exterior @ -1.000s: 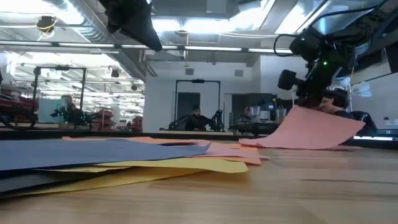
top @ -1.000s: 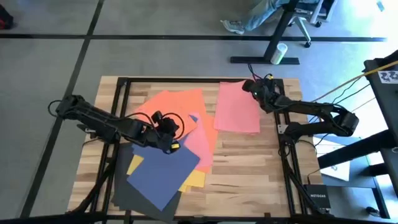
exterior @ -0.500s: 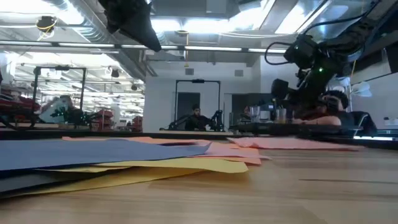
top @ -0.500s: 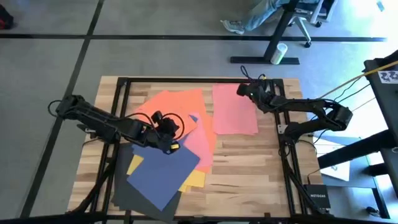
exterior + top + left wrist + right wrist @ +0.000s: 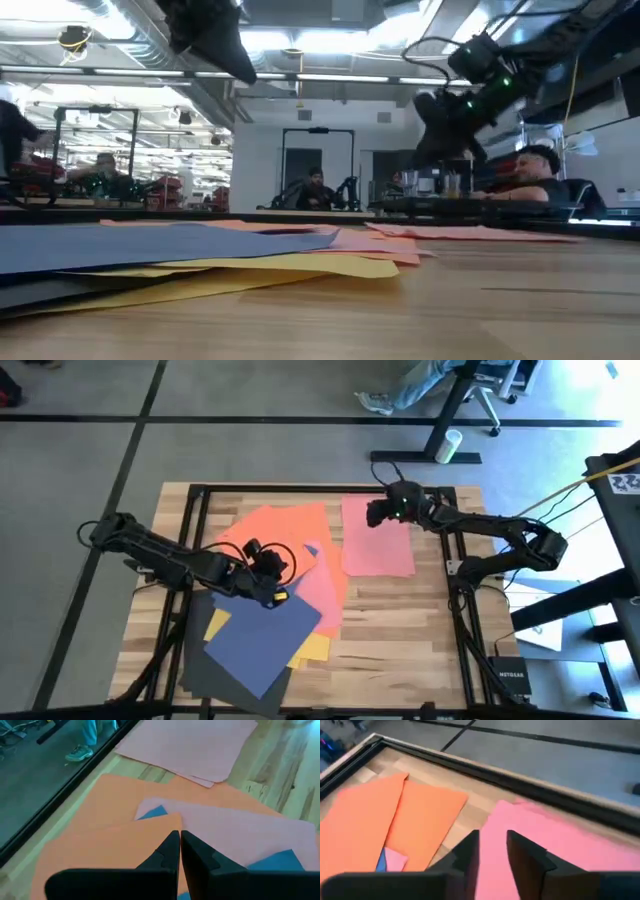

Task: Organize paper
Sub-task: Stack the pink paper on top of the pink paper

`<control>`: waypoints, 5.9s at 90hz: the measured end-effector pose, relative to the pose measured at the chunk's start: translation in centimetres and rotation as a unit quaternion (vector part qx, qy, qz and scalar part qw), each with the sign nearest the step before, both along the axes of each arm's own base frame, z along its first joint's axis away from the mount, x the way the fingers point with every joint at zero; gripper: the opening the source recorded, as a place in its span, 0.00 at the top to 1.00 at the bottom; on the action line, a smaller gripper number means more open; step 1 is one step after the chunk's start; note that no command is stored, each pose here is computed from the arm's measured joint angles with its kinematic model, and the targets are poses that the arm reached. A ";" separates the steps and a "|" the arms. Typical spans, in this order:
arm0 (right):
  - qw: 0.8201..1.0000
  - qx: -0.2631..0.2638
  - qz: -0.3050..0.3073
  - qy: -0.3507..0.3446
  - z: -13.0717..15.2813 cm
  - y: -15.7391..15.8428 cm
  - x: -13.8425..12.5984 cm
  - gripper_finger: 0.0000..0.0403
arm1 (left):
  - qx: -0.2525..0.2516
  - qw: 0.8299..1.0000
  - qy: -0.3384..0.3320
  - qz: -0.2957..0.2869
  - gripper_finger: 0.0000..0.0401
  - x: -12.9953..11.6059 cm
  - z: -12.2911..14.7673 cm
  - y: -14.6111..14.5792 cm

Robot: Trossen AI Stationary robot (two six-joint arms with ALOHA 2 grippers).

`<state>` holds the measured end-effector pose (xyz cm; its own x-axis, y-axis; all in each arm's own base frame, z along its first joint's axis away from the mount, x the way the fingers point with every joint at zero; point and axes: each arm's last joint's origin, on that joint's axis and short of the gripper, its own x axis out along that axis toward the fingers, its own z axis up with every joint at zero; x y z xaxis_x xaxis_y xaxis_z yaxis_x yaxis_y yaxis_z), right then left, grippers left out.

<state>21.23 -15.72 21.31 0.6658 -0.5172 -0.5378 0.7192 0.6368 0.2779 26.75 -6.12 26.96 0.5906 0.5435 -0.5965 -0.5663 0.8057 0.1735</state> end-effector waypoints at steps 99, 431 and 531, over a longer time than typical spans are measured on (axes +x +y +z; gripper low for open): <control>0.981 0.048 0.087 0.164 -1.7 -9.9 12.1 1.00 | -0.036 0.998 -0.014 0.051 1.00 0.2 -0.1 1.7; 0.962 0.176 0.071 0.195 -6.9 -12.5 13.0 1.00 | -0.042 0.997 -0.019 0.055 1.00 0.2 -0.2 1.5; 0.959 0.160 0.012 0.234 -8.2 -13.6 12.2 1.00 | -0.068 0.995 -0.007 0.072 1.00 -0.6 -3.0 1.4</control>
